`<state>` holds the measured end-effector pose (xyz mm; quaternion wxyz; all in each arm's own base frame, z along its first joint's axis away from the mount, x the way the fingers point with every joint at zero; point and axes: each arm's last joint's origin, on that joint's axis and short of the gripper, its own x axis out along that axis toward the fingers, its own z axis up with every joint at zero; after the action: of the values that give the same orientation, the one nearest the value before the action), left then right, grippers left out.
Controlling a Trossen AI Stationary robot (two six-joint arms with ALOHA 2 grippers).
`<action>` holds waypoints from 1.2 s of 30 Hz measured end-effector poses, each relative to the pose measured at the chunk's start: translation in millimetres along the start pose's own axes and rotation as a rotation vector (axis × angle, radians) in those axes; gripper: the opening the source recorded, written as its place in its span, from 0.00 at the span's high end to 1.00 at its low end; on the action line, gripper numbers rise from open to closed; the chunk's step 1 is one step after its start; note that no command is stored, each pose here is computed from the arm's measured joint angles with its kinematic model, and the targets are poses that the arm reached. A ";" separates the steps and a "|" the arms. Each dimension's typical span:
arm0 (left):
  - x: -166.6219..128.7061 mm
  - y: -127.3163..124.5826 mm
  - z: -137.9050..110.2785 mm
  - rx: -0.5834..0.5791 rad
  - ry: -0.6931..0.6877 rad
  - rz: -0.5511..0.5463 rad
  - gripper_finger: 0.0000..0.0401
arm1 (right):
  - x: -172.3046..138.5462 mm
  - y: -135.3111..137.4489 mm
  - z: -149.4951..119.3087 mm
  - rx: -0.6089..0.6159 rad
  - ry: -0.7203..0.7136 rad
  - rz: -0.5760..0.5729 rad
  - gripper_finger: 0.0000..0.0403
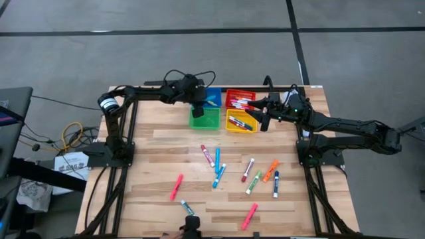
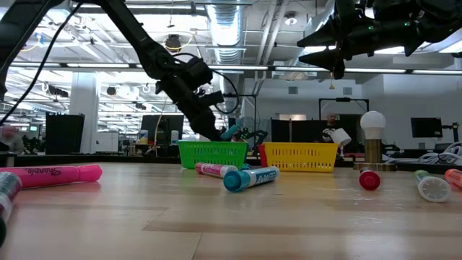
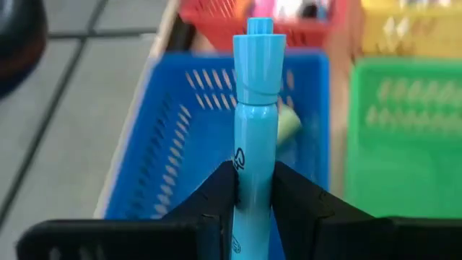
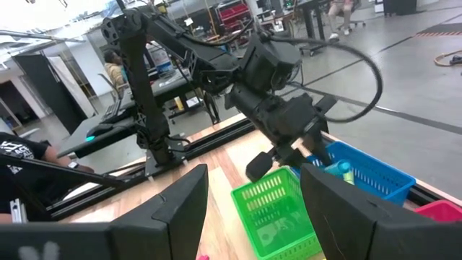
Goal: Pick & Place Markers
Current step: Put the left blue highlighter into the blue basket, then put the left pink highlighter into the blue basket
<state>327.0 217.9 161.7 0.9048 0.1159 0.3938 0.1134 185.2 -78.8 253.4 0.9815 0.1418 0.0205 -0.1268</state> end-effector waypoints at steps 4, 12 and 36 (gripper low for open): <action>-1.2 1.3 -0.7 0.022 0.003 0.001 0.80 | 0.0 -0.1 0.0 -0.001 -0.001 -0.003 0.48; -1.4 1.6 -1.8 0.021 0.011 -0.001 0.80 | 0.0 -0.2 0.1 -0.001 -0.001 -0.004 0.48; -31.1 11.1 20.2 0.035 -0.044 0.138 0.58 | 0.0 -0.2 0.0 -0.001 -0.001 -0.004 0.48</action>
<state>320.0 216.8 199.8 0.9012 0.1609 0.3666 0.1661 185.1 -79.0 253.4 0.9813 0.1413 0.0203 -0.1289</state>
